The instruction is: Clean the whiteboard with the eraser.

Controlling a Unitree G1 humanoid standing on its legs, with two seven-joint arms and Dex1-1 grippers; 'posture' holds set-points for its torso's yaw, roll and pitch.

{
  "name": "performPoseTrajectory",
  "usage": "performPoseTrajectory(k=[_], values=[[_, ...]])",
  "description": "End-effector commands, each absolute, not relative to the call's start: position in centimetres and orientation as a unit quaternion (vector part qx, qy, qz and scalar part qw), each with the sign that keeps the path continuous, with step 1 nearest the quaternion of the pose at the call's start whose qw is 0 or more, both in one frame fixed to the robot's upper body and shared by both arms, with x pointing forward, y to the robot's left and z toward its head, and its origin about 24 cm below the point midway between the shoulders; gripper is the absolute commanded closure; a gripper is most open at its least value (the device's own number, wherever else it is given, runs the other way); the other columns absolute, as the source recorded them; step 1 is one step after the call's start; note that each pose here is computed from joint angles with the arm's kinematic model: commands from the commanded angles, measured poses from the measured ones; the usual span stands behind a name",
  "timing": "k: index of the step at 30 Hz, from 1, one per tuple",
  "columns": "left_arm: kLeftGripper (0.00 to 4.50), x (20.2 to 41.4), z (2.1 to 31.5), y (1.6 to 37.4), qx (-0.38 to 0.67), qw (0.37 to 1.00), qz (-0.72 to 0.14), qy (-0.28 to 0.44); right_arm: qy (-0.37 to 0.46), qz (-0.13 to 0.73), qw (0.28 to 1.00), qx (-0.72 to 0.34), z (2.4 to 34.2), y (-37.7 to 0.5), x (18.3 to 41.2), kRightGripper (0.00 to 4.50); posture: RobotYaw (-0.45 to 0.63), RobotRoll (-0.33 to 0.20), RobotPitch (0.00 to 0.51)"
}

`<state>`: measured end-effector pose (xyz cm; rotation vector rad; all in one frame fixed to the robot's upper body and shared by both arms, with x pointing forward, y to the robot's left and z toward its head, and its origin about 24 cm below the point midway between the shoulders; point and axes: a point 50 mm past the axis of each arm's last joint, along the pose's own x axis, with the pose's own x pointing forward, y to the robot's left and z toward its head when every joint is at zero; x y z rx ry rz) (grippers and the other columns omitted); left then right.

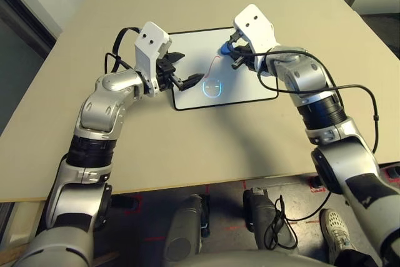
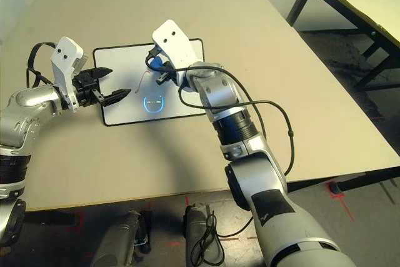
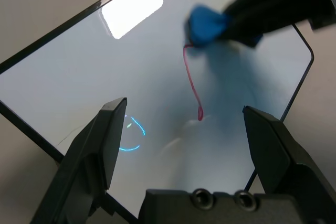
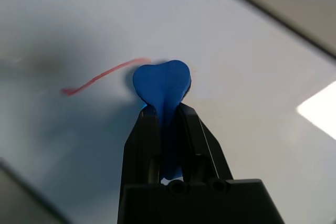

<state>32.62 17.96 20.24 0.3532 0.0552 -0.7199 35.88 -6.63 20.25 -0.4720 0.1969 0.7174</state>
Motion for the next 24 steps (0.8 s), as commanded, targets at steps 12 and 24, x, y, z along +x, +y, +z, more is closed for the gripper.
performPoseTrajectory(k=[12, 24], values=[[0.0, 32.4, 19.9, 17.9, 0.173, 0.92, -0.35, 0.034, 0.068, 0.32, 0.918, -0.224, 21.8, -6.8, 37.5, 4.15, 0.04, 0.0, 0.195], [0.0, 32.2, 20.0, 18.0, 0.172, 0.921, -0.347, 0.033, 0.139, 0.391, 0.876, -0.245, 17.8, -5.5, 34.3, 4.15, 0.04, 0.0, 0.202]])
